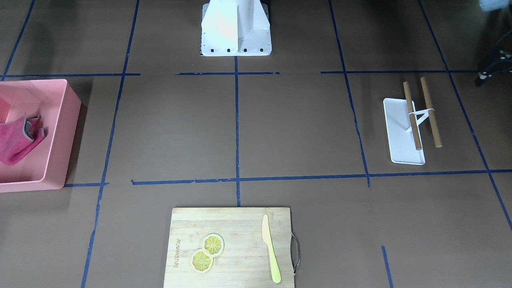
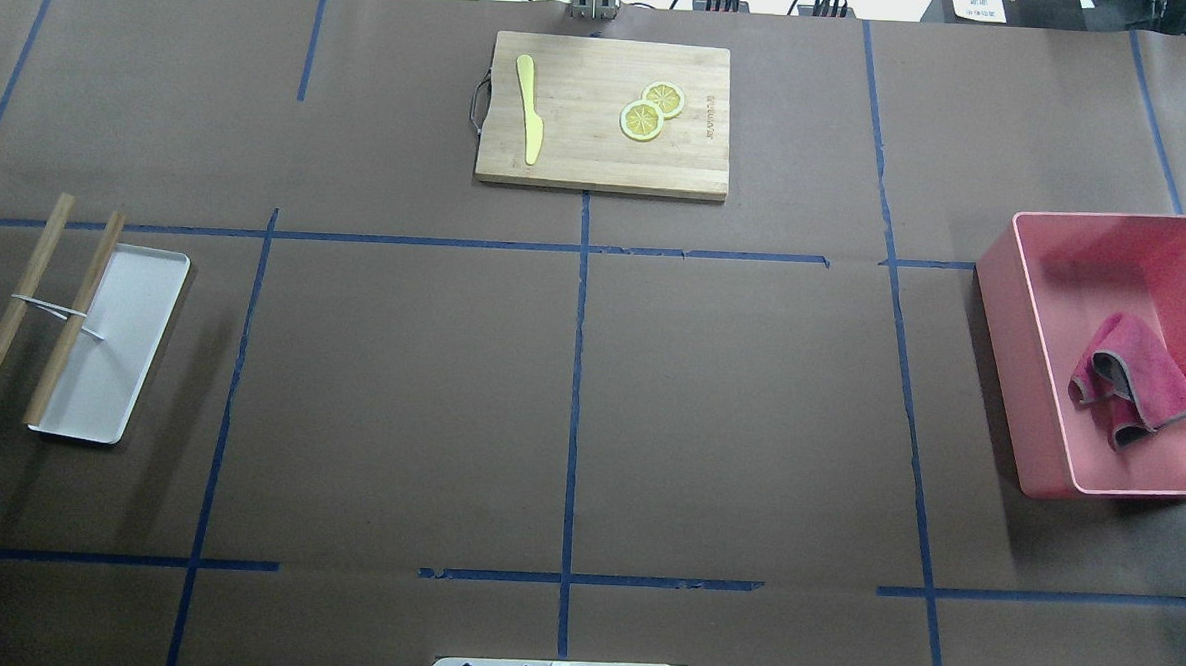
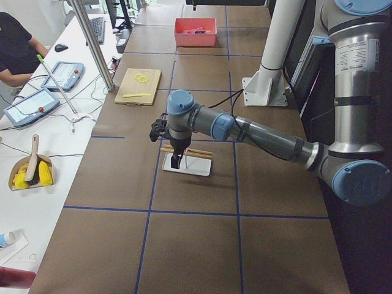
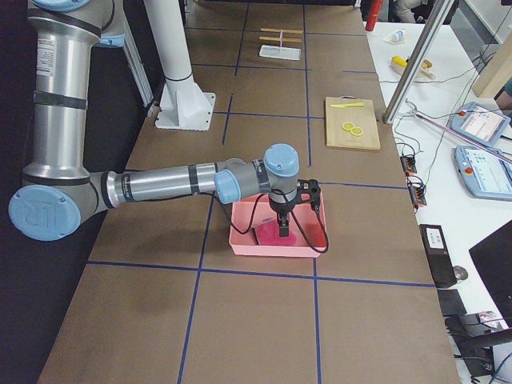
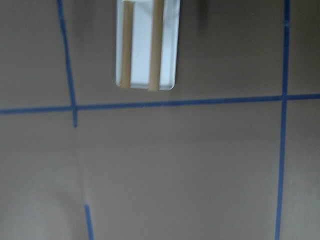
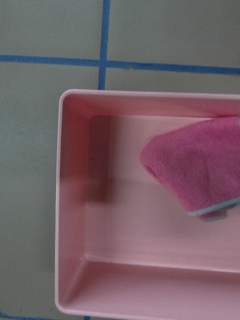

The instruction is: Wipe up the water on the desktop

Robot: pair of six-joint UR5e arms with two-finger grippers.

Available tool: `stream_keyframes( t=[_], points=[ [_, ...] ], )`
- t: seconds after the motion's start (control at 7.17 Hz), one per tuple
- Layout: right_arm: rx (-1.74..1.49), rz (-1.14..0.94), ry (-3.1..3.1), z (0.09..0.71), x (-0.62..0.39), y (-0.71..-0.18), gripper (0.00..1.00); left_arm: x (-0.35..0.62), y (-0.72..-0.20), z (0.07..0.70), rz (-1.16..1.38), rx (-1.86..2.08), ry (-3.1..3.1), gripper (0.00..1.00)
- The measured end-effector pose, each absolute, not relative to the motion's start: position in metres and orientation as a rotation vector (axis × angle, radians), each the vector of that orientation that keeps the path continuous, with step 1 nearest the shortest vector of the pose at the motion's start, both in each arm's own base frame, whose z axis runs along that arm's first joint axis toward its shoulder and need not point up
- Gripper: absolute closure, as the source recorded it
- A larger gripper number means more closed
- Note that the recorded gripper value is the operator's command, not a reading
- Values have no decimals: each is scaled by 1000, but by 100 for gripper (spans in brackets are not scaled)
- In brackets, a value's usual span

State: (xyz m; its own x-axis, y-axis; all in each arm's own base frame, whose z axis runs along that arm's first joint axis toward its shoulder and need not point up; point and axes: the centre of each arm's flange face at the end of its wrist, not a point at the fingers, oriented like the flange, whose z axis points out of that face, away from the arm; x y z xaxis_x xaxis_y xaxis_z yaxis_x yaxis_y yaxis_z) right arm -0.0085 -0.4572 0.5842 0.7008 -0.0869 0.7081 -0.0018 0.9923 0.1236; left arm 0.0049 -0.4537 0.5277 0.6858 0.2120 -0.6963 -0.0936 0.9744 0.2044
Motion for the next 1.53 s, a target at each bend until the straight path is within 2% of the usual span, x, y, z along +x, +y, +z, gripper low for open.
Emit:
stream_keyframes(
  t=[0.14, 0.42, 1.12, 1.53],
  points=[
    [116, -63, -782, 604, 5, -457, 0, -26, -454, 562, 182, 153, 810, 0],
    [97, -82, -774, 622, 18, -456, 0, -55, -447, 579, 143, 100, 837, 0],
    [69, -169, -727, 603, 56, -493, 0, -61, -418, 615, 93, -14, 828, 0],
    [64, -165, -734, 603, 61, -491, 0, -61, -390, 629, 81, -42, 832, 0]
  ],
)
